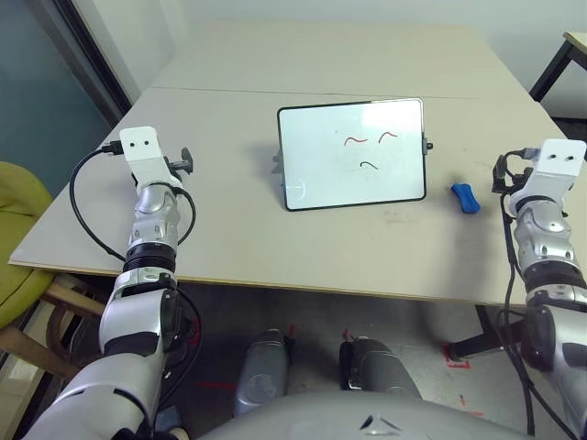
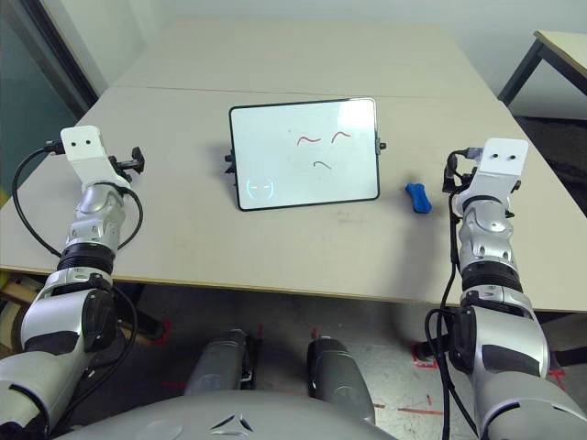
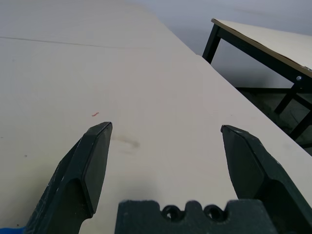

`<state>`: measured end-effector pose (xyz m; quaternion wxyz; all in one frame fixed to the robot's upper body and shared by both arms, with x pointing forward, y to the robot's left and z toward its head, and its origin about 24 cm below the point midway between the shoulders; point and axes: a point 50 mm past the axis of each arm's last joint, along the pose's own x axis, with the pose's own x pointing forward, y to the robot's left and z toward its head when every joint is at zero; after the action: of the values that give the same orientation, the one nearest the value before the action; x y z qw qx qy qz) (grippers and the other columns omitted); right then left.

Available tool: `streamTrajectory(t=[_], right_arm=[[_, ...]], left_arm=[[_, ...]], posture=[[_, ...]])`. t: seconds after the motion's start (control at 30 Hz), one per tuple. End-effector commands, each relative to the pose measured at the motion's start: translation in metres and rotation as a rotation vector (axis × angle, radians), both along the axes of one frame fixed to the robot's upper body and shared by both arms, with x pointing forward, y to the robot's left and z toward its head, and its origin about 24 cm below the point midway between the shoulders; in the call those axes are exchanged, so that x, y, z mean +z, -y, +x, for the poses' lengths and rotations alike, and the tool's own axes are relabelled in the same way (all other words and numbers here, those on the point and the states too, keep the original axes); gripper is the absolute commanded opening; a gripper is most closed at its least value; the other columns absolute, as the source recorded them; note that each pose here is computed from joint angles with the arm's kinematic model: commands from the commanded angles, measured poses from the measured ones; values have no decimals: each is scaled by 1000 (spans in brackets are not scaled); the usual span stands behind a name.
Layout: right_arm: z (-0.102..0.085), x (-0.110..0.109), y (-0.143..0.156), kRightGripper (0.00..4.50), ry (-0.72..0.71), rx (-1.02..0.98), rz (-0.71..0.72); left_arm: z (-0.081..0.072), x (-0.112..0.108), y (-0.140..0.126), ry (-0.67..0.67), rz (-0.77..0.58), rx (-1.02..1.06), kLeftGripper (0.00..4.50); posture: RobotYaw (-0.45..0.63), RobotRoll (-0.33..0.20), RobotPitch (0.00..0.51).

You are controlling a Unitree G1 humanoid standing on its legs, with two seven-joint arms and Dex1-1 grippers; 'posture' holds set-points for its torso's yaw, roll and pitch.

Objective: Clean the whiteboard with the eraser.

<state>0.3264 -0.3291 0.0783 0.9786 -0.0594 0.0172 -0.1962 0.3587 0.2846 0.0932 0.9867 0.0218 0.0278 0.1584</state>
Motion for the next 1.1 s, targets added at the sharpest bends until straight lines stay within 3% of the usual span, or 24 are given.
streamTrajectory(t=[0.03, 0.2, 0.4, 0.7, 0.93, 1.1], right_arm=[[0, 0, -1, 4472, 8, 4, 0], [-2, 1, 0, 4472, 17, 2, -3], [-5, 17, 0, 4472, 40, 45, -14], [-7, 46, -13, 4472, -98, 249, 45], [-10, 67, -27, 4472, -218, 372, 85], [-12, 70, -37, 4472, -339, 439, 141]], left_arm=[[3, 2, -1, -6, 0, -5, 4500], [8, 7, 2, 7, 0, -20, 4500], [15, 25, 3, 37, 47, -173, 4500], [20, 59, 31, 7, 72, -782, 4500], [9, 78, 57, -99, 68, -1214, 4500], [-1, 80, 69, -194, 36, -1391, 4500]], posture=[[208, 0, 49], [189, 0, 53], [155, 0, 70], [126, 0, 69], [110, 0, 69], [109, 0, 66]])
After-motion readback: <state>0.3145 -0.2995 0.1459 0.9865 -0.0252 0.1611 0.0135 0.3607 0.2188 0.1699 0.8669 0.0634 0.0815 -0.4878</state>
